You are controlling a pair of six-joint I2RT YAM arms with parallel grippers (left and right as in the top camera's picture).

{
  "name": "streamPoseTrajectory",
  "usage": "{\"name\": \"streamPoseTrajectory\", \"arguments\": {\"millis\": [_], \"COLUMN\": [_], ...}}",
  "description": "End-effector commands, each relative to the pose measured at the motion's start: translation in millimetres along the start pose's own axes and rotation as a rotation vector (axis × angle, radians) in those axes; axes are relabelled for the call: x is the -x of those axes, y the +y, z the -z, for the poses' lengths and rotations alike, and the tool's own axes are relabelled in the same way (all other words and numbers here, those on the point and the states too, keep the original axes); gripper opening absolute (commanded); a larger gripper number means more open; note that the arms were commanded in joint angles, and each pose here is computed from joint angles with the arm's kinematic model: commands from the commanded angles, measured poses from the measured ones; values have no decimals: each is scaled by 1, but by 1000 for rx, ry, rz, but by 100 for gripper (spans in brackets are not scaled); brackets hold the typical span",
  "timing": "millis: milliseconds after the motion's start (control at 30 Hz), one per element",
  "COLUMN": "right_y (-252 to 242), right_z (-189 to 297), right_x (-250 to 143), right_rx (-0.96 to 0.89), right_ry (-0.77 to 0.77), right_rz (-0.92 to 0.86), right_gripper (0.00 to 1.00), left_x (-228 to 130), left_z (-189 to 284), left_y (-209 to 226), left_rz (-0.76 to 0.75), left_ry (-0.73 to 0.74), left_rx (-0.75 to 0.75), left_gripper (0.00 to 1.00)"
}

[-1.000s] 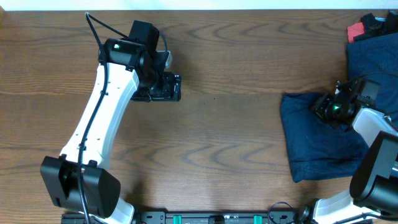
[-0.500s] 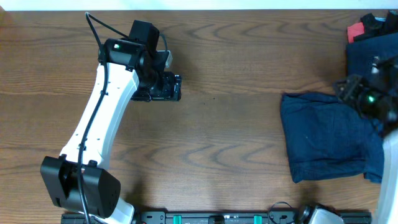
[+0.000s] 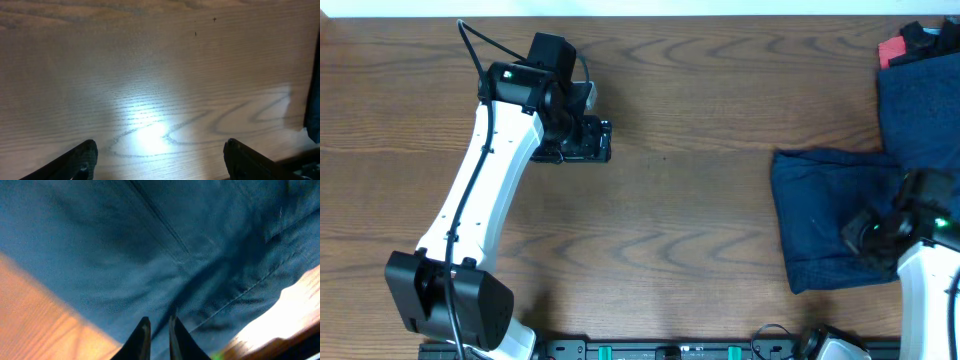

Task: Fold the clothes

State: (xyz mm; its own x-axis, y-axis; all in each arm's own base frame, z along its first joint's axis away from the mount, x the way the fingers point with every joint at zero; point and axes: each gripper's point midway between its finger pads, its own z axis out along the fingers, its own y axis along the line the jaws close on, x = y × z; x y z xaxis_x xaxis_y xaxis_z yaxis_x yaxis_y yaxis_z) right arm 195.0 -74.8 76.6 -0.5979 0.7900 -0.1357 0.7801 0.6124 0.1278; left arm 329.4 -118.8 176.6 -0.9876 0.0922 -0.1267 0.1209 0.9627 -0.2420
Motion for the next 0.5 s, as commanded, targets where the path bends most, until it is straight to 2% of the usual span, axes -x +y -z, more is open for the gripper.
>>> {"name": "streamPoseTrajectory", "arguments": {"millis": [0, 200, 267, 467], "right_y": [-33, -74, -83, -94], "right_z": [-20, -25, -24, -21], "right_x": [-6, -14, -13, -18], "right_rx": [-134, -263, -281, -300], "right_ry": [-4, 8, 8, 33], "right_rz": [-182, -369, -407, -457], "right_gripper": [11, 11, 13, 11], "left_x": [-2, -2, -2, -1], "left_z": [5, 5, 5, 5], "left_y": [1, 1, 1, 1], "left_rz": [-5, -5, -5, -6], "left_ry": [-13, -10, -10, -16], "left_rx": [4, 5, 5, 3], "left_gripper": [82, 82, 82, 82]}}
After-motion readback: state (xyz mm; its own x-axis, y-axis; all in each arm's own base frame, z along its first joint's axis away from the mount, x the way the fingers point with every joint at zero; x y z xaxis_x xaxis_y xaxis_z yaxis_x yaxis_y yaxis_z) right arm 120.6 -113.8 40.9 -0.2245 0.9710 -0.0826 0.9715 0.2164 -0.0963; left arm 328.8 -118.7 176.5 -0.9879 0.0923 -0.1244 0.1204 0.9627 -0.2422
